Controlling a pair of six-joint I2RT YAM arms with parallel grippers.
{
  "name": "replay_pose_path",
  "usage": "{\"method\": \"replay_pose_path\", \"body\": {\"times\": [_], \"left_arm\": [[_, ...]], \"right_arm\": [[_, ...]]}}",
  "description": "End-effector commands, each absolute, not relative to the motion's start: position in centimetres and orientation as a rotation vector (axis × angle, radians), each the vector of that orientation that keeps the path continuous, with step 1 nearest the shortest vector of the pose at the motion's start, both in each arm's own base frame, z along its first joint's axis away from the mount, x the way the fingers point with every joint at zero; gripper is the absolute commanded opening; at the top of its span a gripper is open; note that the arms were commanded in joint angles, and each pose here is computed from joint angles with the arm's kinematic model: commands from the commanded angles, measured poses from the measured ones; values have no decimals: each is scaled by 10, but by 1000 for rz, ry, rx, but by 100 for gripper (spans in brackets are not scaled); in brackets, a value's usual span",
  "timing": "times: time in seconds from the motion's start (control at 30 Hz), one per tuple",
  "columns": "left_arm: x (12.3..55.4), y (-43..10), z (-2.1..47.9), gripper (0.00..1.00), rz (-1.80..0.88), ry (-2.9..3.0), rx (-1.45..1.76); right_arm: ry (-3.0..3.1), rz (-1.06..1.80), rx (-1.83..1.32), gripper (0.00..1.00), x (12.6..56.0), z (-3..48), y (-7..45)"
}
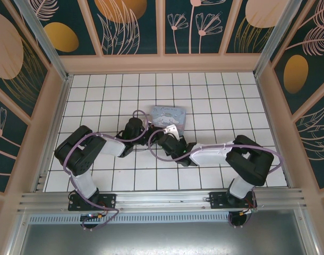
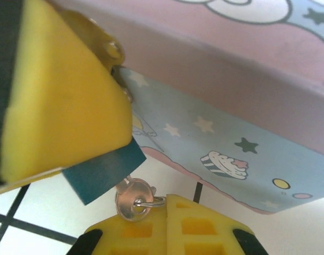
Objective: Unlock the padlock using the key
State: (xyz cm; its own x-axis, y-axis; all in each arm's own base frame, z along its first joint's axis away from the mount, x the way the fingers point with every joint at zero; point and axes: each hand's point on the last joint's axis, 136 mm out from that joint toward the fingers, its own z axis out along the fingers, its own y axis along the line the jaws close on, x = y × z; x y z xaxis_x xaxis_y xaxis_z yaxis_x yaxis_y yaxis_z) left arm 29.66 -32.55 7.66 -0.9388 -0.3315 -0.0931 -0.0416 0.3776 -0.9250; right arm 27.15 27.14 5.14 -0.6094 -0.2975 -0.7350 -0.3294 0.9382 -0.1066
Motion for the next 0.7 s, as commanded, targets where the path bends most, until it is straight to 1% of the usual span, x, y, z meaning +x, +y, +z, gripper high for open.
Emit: {"method": "replay_pose_path", "body": {"times": [0.0,0.23,0.3,0.43,0.63,0.67], "left_arm": [[278,-336,80,0,-1657,2424,-245],[278,-335,77,0,-1648,2425,-245],[279,-336,76,0,-1646,2427,-245],[279,-336,74,0,-1648,2429,-250],[280,-336,75,0,-1647,2428,-252],[280,-337,75,0,-1646,2428,-253]], "right_arm": [[2164,318,-324,0,295,100,299],[2145,876,-339,0,276,126,311],[2135,995,-341,0,270,130,311],[2137,1071,-321,0,267,129,306],[2163,1053,-292,0,270,124,299],[2171,1040,-290,3,270,122,297]]}}
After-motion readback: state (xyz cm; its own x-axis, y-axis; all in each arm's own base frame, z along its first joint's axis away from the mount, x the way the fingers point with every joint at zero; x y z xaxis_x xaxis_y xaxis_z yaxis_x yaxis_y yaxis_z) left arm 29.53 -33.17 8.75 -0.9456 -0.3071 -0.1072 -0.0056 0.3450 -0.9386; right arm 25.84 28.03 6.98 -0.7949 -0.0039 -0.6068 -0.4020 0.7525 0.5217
